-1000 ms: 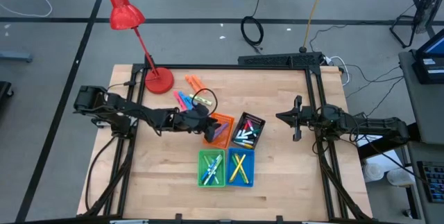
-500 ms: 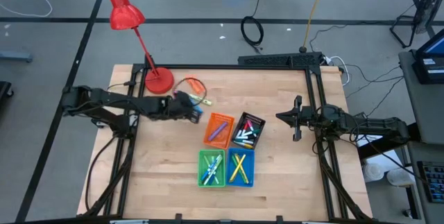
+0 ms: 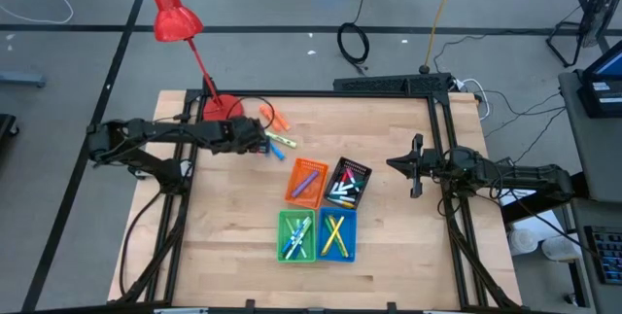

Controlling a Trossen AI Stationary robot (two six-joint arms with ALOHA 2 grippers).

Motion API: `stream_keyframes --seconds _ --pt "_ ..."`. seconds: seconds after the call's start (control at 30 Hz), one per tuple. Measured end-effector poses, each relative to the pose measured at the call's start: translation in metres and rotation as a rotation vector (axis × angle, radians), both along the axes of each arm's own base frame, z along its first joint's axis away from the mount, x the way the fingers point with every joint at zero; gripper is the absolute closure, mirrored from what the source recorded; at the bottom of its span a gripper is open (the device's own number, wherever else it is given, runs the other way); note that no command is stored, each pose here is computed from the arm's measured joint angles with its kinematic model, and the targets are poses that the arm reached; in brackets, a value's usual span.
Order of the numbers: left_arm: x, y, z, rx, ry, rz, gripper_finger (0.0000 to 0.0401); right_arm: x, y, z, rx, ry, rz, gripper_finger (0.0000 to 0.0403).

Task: Pick & Place Markers
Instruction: Put the pink highlighter pen into the orange basket

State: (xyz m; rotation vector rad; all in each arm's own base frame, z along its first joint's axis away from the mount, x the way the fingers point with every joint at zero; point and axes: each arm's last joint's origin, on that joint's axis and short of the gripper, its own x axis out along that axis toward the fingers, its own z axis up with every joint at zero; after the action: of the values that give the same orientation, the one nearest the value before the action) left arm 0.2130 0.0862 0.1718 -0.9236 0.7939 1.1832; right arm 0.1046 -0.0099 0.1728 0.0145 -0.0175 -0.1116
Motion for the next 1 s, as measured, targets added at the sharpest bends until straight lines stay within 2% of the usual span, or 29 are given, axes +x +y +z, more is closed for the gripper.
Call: stream_keyframes --seconds 0.27,0.5,0.77,1.0 --pt "-0.003 0.009 0.0 0.006 -0.004 0.031 0.0232 0.0 0.0 0.0 0.0 0.0 0.0 0.0394" --pt "0.006 0.013 -0.014 0.005 0.018 0.009 0.0206 0.0 0.0 0.0 0.0 0.0 0.0 0.0394" --pt "0.006 0.021 -0.028 -0.024 0.081 0.047 0.023 0.0 0.0 0.0 0.0 0.0 0.0 0.0394" --pt "0.005 0.021 -0.029 -0.029 0.103 0.012 0.0261 0.0 0.0 0.0 0.0 0.0 0.0 0.0394"
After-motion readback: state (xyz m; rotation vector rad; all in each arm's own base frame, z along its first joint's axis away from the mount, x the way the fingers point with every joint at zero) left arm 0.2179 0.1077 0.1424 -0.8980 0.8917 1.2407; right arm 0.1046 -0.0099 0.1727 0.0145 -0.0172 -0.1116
